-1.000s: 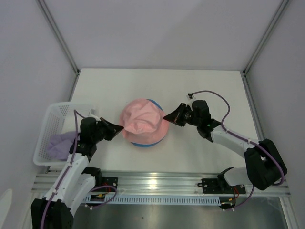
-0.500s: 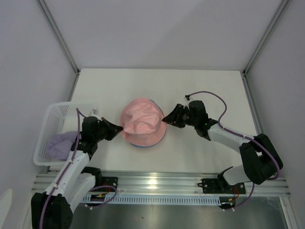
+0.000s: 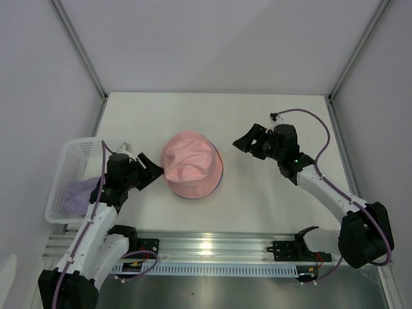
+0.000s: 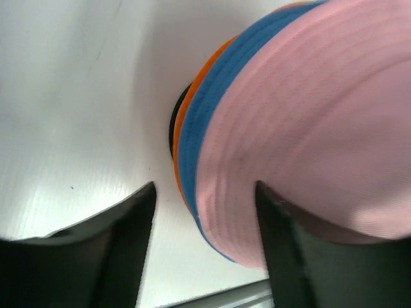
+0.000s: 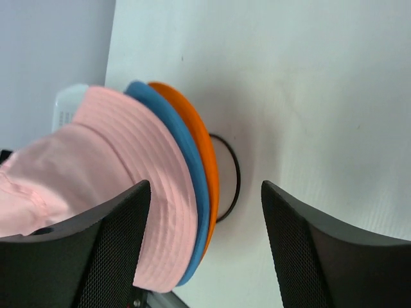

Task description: Stack the hats

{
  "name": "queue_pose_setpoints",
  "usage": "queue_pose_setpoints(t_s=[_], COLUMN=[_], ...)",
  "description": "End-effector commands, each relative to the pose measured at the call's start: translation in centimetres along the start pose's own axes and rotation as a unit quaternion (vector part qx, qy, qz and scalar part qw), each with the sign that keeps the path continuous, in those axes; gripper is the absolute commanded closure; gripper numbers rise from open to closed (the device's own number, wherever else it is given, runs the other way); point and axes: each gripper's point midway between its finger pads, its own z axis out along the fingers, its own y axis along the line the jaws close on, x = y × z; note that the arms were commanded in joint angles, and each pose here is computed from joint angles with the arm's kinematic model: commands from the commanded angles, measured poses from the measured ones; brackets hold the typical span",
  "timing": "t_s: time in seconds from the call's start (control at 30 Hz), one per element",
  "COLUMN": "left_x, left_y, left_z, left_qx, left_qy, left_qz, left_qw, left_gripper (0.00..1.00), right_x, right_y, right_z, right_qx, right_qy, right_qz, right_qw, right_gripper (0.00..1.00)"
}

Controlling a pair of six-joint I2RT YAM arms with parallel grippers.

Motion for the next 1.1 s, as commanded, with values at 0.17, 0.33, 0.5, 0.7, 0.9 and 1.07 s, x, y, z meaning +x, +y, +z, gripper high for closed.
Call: queue_pose_setpoints(t_s=[0.17, 0.33, 0.5, 0.7, 0.9, 1.07], left_x=[-10.4, -12.9, -11.4, -9.6, -7.3, -6.8], left_y=[-5.4, -6.5, -6.2, -5.3, -6.1, -7.2], left_z=[-7.4, -7.7, -2.7, 0.4, 2.4, 3.0], left_qx=[-0.028, -0.028, -0.004, 0.049, 0.106, 0.151], left_qy=[-0.156, -0.181, -0.112, -0.091, -0.028, -0.012], left_qz=[0.115, 0.127, 0.101, 0.056, 0.037, 0.034], left_qw=[0.981, 0.975, 0.989, 0.993, 0.993, 0.988], left_gripper=[0.00, 0.03, 0.24, 0.37, 0.34, 0.33], right_x=[-5.4, -5.8, -3.3, 0.2, 1.5, 2.1], right_y=[4.0, 5.4, 5.7, 4.7, 5.5, 5.4], right_z=[-1.4, -0.7, 2.3, 5.3, 6.4, 6.8], right_qx=[-0.063, -0.109, -0.162, -0.172, -0.215, -0.214], right_qy=[-0.058, -0.056, 0.005, 0.052, 0.075, 0.087], right_qz=[-0.081, -0.102, -0.054, -0.003, 0.029, 0.038], right_qw=[0.993, 0.987, 0.985, 0.984, 0.973, 0.972], right_gripper=[0.27, 0.25, 0.29, 0.33, 0.37, 0.40])
